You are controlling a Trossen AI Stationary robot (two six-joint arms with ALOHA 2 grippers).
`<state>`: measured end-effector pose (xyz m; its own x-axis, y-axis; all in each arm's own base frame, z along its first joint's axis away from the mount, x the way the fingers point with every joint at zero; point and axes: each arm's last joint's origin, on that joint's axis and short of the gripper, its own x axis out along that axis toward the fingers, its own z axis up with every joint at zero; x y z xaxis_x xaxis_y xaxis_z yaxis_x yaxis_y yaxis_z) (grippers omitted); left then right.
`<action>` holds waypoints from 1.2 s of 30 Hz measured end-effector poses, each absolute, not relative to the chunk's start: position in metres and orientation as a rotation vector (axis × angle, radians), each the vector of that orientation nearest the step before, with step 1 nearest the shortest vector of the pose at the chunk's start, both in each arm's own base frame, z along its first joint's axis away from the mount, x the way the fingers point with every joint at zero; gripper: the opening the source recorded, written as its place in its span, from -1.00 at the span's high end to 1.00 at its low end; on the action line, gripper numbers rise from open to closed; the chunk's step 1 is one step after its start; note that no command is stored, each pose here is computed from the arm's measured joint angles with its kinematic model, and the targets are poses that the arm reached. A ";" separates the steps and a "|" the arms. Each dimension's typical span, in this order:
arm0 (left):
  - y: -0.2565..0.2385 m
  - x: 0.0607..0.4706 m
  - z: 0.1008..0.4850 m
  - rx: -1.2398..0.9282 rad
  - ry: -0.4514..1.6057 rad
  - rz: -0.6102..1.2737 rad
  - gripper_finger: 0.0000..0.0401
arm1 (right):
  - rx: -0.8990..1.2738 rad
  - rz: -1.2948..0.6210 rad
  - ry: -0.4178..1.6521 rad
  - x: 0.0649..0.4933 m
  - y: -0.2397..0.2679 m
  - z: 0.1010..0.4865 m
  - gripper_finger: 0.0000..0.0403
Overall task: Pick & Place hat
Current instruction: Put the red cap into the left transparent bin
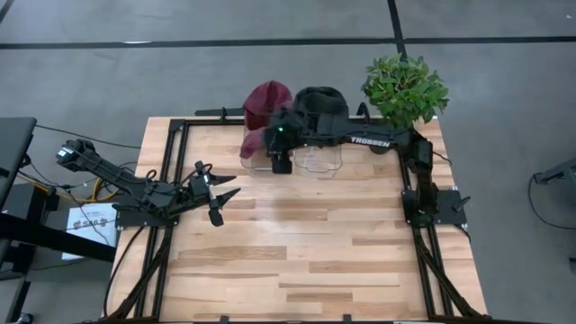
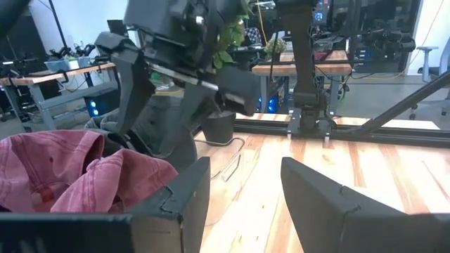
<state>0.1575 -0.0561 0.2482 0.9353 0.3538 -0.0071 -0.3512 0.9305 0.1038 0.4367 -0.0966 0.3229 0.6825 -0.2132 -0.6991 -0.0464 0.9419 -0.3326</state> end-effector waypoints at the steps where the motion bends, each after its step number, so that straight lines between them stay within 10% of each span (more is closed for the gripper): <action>1: -0.056 0.157 0.248 0.101 0.026 0.361 0.14 | -0.339 -0.109 0.820 0.437 -0.095 0.323 -0.21; 10: -0.056 0.158 0.248 0.103 0.026 0.361 0.14 | -0.381 -0.095 0.905 0.458 -0.077 0.287 -0.05; 19: -0.057 0.158 0.248 0.105 0.026 0.344 0.14 | -0.504 -0.341 0.980 0.472 -0.126 0.249 0.91; 36: -0.056 0.158 0.248 0.105 0.025 0.336 0.14 | -0.323 -0.572 0.692 0.429 -0.255 0.311 0.99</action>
